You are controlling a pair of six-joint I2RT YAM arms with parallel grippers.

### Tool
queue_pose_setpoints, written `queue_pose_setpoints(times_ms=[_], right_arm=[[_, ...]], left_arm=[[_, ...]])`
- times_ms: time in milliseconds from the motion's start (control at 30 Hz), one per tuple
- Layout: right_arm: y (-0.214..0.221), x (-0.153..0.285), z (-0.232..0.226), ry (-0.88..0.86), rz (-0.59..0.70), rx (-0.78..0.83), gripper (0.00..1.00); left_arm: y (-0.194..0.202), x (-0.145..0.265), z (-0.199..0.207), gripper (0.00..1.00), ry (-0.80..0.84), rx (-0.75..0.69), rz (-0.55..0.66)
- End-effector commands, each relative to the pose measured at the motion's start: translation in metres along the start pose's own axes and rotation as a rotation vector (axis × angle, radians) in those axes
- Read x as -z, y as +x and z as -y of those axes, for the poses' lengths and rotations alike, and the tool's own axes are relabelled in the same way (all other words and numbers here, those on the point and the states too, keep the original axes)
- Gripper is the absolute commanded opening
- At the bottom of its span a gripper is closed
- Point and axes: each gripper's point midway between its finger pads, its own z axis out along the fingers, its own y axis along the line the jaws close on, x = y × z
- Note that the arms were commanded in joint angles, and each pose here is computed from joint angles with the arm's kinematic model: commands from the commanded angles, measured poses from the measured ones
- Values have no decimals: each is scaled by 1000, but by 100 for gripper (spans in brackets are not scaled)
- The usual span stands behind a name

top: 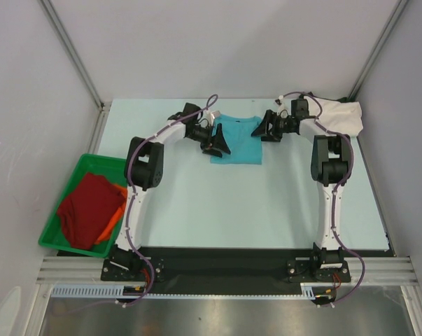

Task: Fold and stack the t-shirts
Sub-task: Neatly place the folded tshirt to the corner

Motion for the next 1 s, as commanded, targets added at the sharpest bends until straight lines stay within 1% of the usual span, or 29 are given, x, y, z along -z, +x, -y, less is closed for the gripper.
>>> queue_pose_setpoints(times_ms=[0, 167, 233, 333, 367, 400, 433, 467, 533, 567, 600, 633, 667, 700, 800, 833, 967], right_arm=[[53, -28, 30, 86, -125, -108, 73], [62, -34, 29, 88, -147, -123, 70], [62, -34, 29, 97, -147, -117, 66], [60, -35, 33, 137, -142, -98, 52], [57, -32, 32, 147, -135, -86, 40], [56, -32, 32, 157, -135, -75, 34], [51, -32, 27, 151, -132, -32, 29], [47, -31, 22, 144, -130, -2, 20], [35, -25, 12, 153, -120, 68, 13], [29, -21, 10, 159, -113, 121, 2], [20, -11, 3, 177, -101, 157, 0], [10, -5, -3, 180, -85, 195, 0], [1, 5, -5, 189, -72, 248, 0], [-10, 18, -11, 215, -53, 277, 0], [-33, 49, -8, 303, -10, 346, 0], [-41, 60, -11, 325, 10, 375, 0], [-60, 94, 9, 422, 42, 440, 0]], left_arm=[[-11, -2, 5, 73, -5, -69, 18], [-13, -1, 7, 73, -7, -74, 23], [-13, -1, 7, 73, -9, -74, 24], [-16, 1, 7, 73, -24, -82, 32], [-18, 3, 10, 73, -28, -89, 37], [-20, 4, 10, 73, -38, -96, 43], [-22, 6, 11, 75, -47, -104, 48], [-28, 11, 16, 75, -61, -128, 64], [-36, 21, 15, 77, -131, -177, 84], [-48, 30, 24, 77, -163, -225, 112], [-55, 40, 24, 78, -200, -282, 128], [-59, 49, 18, 78, -273, -300, 139], [-69, 64, 27, 78, -310, -346, 168], [-73, 75, 22, 78, -352, -379, 178], [-75, 105, 14, 76, -442, -414, 185], [-72, 110, 11, 74, -454, -412, 175], [-47, 116, -1, 68, -457, -404, 79]])
